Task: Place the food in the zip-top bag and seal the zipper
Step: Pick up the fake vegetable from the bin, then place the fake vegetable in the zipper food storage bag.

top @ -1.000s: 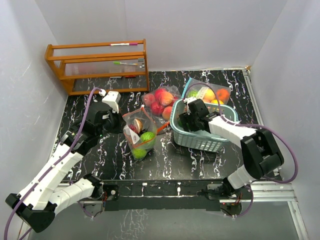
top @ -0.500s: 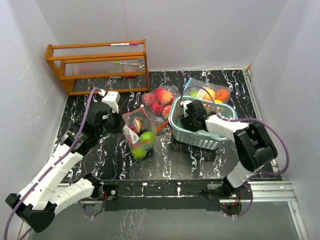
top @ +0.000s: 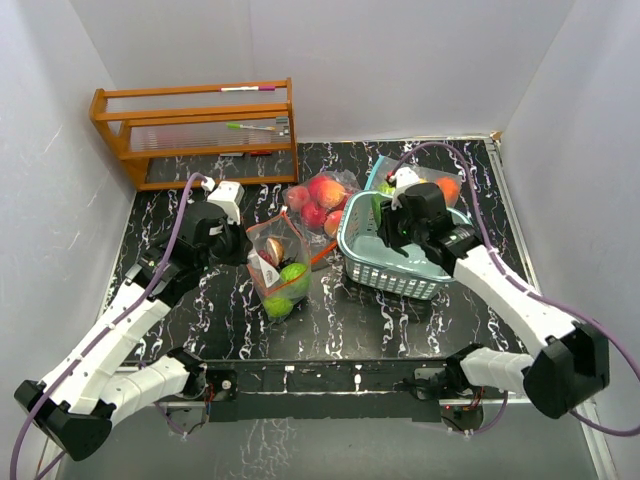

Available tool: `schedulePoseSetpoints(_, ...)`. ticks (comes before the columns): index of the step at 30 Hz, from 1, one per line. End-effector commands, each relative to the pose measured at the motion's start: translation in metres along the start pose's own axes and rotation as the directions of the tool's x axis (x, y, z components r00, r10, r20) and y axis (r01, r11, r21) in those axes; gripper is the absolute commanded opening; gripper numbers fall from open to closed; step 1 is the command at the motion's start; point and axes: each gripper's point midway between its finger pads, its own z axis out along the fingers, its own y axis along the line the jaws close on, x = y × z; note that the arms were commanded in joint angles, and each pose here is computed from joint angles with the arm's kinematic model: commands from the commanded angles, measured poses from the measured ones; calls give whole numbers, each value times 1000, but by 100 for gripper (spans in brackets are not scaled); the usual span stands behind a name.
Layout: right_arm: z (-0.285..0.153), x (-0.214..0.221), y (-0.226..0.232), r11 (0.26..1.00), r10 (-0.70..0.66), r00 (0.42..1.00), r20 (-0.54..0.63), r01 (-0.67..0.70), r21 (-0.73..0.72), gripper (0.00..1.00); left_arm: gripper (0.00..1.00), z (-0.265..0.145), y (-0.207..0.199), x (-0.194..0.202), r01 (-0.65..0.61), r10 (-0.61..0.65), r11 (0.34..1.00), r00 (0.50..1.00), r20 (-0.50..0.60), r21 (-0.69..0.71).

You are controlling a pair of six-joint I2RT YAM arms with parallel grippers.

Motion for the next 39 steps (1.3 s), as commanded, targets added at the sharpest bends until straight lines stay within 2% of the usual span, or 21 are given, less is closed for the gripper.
schedulePoseSetpoints(1, -37, -43, 12, 999, 12, 991, 135, -5, -50, 14, 0, -6, -5, -14, 2, -2, 1000, 999, 42, 21)
schedulePoseSetpoints(6, -83, -80, 62, 951, 23, 967, 252, 57, -303, 14, 0, -4, -8, -15, 5, -7, 999, 999, 44, 35)
schedulePoseSetpoints(10, -117, -102, 99, 896, 48, 940, 339, 110, -431, 14, 0, -4, -11, -19, 12, -15, 999, 998, 56, 49)
schedulePoseSetpoints(14, -131, -106, 143, 824, 64, 934, 352, 150, -547, 14, 0, -2, -19, -21, 17, -22, 996, 998, 55, 84)
schedulePoseSetpoints(19, -137, -89, 208, 738, 25, 956, 292, 180, -651, 13, 0, -1, -20, -26, 10, -16, 996, 997, 69, 84)
schedulePoseSetpoints(21, -137, -83, 224, 722, 27, 969, 244, 150, -675, 13, 0, -2, -20, -28, 8, -14, 996, 997, 72, 86)
schedulePoseSetpoints(26, -111, -75, 229, 771, 95, 994, 59, -36, -635, 14, 0, -4, -22, -29, 14, -23, 995, 996, 87, 100)
schedulePoseSetpoints(30, -98, -85, 242, 756, 176, 984, -14, -144, -639, 14, 0, -6, -23, -27, 22, -33, 993, 995, 97, 115)
schedulePoseSetpoints(39, -78, -77, 259, 764, 161, 965, -208, -255, -593, 14, 0, -10, -27, -31, 8, -27, 989, 991, 132, 146)
